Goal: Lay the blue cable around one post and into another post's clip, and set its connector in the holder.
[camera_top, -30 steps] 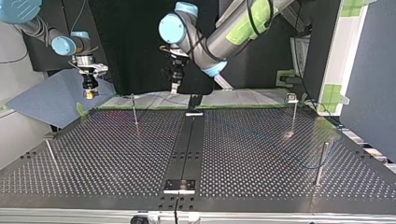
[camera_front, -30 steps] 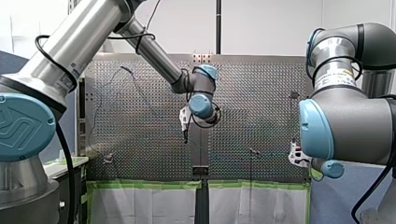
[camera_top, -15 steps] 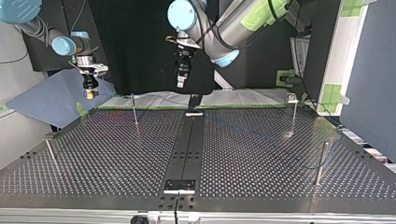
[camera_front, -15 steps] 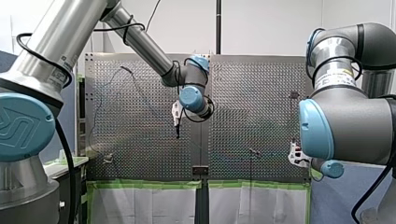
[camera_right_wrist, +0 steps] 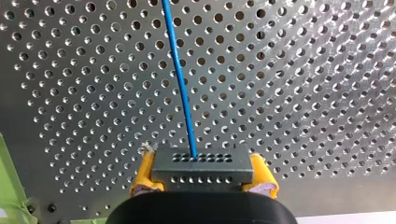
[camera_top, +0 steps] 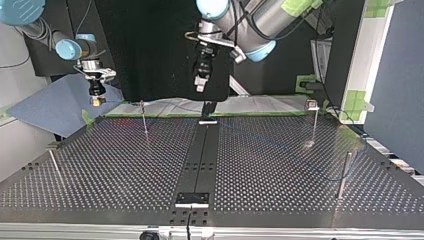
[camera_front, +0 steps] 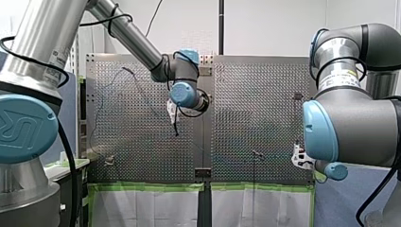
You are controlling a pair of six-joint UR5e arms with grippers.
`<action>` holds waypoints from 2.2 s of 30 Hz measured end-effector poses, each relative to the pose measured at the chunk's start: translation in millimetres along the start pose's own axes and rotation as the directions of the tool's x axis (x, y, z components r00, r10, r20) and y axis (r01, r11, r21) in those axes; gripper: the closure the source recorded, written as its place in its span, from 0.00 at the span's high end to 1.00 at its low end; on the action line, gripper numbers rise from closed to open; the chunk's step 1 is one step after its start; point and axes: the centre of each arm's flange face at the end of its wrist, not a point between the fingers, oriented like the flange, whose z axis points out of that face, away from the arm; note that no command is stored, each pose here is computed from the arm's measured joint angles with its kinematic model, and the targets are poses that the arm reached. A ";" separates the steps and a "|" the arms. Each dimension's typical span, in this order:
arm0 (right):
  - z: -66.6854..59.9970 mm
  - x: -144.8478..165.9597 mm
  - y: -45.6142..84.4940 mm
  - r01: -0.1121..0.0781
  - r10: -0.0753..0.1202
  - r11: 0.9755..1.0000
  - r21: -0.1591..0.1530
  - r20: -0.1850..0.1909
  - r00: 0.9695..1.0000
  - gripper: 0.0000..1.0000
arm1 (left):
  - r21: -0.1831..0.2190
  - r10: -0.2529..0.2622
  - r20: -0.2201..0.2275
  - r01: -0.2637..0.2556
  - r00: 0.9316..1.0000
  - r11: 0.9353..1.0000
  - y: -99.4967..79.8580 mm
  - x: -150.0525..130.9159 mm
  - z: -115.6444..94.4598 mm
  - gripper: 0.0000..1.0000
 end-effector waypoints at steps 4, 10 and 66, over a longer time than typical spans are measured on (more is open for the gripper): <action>0.1 0.0 -0.3 0.000 0.000 1.000 0.000 0.001 1.000 0.00 | 0.003 -0.011 0.030 0.011 0.999 1.000 4.7 -7.5 -8.4 1.00; 0.8 0.0 -1.5 0.001 -0.001 1.000 0.003 0.000 1.000 0.00 | 0.014 -0.030 0.075 0.029 0.997 0.999 10.9 -18.3 -22.3 1.00; 23.3 161.3 -18.3 0.045 -0.046 0.999 -0.031 -0.060 0.997 0.00 | -0.028 -0.010 0.080 0.012 0.997 1.000 114.5 40.2 -145.0 1.00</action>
